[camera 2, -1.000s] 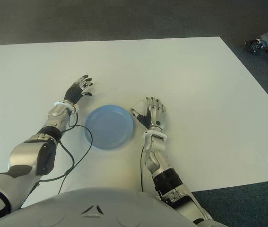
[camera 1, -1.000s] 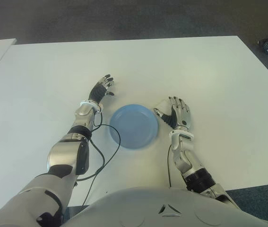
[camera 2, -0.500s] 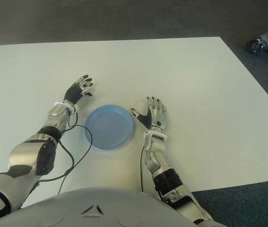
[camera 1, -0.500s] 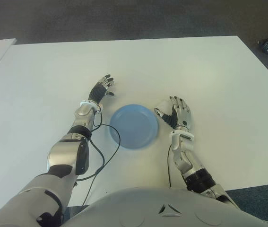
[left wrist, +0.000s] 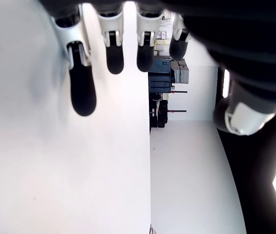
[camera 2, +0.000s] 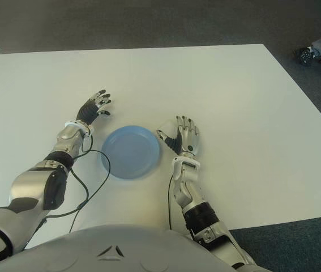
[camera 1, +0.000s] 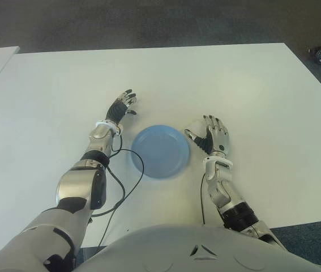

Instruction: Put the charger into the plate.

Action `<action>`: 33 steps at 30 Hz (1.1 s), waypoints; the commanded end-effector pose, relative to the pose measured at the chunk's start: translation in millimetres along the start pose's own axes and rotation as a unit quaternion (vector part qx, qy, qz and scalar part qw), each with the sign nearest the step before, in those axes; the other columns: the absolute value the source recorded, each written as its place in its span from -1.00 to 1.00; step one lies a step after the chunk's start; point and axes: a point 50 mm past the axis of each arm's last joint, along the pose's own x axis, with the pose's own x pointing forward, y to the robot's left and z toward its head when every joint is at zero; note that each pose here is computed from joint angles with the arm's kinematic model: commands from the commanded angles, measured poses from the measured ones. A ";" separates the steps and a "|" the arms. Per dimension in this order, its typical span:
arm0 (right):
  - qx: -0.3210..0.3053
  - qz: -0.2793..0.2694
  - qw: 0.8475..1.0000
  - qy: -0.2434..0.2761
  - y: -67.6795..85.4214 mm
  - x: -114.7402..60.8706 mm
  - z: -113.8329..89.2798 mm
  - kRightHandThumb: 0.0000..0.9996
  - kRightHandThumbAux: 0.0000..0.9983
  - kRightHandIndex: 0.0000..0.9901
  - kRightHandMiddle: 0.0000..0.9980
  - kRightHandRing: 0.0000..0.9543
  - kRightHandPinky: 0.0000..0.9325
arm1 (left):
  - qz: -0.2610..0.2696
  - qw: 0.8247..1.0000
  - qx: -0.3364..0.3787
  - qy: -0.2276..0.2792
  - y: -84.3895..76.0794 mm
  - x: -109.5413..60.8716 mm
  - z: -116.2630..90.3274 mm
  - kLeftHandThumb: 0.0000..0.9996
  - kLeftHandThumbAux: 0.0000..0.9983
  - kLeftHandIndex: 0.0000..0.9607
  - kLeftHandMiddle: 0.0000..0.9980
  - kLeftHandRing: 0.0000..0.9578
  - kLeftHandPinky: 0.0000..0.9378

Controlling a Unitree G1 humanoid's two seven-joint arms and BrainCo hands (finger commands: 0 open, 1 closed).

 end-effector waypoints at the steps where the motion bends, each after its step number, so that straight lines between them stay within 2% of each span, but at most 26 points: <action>1: -0.014 0.079 0.996 0.041 29.9 -23.8 -20.8 -0.40 -0.58 -1.00 -1.00 -1.00 -1.00 | -0.004 0.998 -0.003 0.064 0.6 -12.9 -29.1 -1.00 0.01 -0.90 -0.77 -0.74 -0.70; 18: -0.032 0.093 0.995 0.033 30.3 -28.7 -21.4 -0.36 -0.59 -1.00 -1.00 -1.00 -1.00 | -0.006 0.998 -0.006 0.057 -1.2 -13.0 -28.8 -1.00 -0.01 -0.91 -0.77 -0.74 -0.69; 33: -0.055 0.129 0.989 0.037 46.9 -38.8 -22.1 -0.28 -0.61 -1.00 -1.00 -1.00 -1.00 | -0.008 0.998 -0.011 0.055 -1.2 -13.3 -28.9 -1.00 -0.01 -0.91 -0.77 -0.74 -0.71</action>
